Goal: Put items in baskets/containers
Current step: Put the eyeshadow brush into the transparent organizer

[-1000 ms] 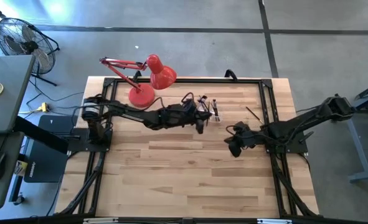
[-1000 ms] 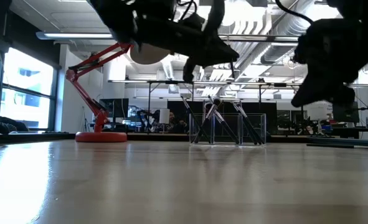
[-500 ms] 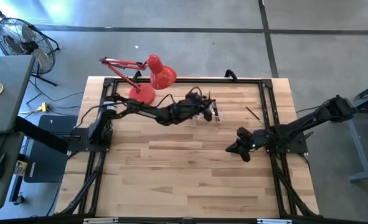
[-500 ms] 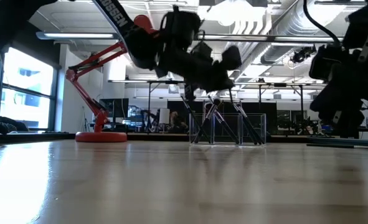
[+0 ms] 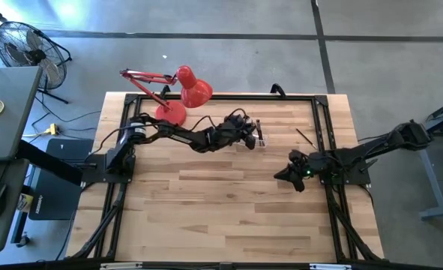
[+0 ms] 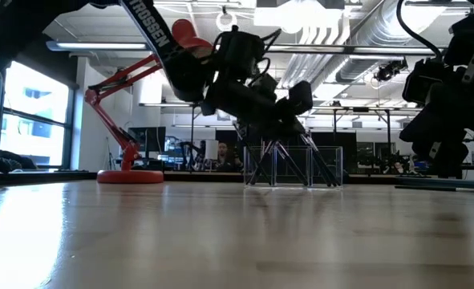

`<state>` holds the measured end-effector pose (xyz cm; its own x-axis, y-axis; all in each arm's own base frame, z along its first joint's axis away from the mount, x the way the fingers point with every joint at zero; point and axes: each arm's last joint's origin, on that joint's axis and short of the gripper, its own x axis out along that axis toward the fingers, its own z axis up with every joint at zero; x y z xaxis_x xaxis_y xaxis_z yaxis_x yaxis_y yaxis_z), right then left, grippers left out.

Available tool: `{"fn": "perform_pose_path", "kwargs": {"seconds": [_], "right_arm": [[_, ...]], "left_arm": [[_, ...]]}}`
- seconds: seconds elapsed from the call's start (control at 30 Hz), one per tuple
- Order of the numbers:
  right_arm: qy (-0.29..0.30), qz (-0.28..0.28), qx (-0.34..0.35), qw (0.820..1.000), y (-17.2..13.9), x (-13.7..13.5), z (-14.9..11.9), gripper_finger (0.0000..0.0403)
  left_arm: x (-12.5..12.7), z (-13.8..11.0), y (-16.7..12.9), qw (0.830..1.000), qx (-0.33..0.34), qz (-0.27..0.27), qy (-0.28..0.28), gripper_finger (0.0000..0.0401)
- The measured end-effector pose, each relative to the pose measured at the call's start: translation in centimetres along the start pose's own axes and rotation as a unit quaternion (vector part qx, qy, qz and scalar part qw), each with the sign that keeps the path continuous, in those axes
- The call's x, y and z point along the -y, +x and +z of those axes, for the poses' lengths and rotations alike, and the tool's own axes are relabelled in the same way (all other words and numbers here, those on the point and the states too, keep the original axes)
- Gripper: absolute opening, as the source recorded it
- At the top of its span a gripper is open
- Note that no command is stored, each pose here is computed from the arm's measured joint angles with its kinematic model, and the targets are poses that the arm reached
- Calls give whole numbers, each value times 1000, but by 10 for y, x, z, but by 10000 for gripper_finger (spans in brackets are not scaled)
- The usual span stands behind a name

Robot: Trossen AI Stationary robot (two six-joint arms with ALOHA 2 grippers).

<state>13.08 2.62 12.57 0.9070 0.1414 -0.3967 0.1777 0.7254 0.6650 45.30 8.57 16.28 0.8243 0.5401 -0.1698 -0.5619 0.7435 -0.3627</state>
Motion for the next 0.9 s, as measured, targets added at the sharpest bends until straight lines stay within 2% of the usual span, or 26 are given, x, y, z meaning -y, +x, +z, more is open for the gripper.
{"fn": "perform_pose_path", "kwargs": {"seconds": [0.1,0.27,0.4,0.47,0.57,0.67,0.73,0.8,0.9], "right_arm": [[1,2,-3,1000,0,1,1,4],[5,6,-9,1000,0,2,2,1],[6,7,-10,1000,0,2,2,4],[6,7,-8,1000,0,2,2,3],[10,1,0,1000,0,2,3,1],[17,-4,18,1000,0,2,4,2],[27,-13,33,999,0,2,6,5],[31,-25,52,998,0,2,7,8],[35,-45,77,995,0,3,8,8]], "left_arm": [[2,5,0,1000,9,-5,-2,86],[3,7,0,999,17,-7,26,90],[17,33,-7,998,49,-26,42,91],[31,49,-14,994,71,-41,70,90],[54,67,-24,984,83,-56,150,74],[74,83,-36,969,32,-81,232,30],[88,96,-41,961,-16,-114,253,8],[98,101,-48,948,-103,-127,274,11],[109,109,-67,917,-231,-118,303,12]]}}
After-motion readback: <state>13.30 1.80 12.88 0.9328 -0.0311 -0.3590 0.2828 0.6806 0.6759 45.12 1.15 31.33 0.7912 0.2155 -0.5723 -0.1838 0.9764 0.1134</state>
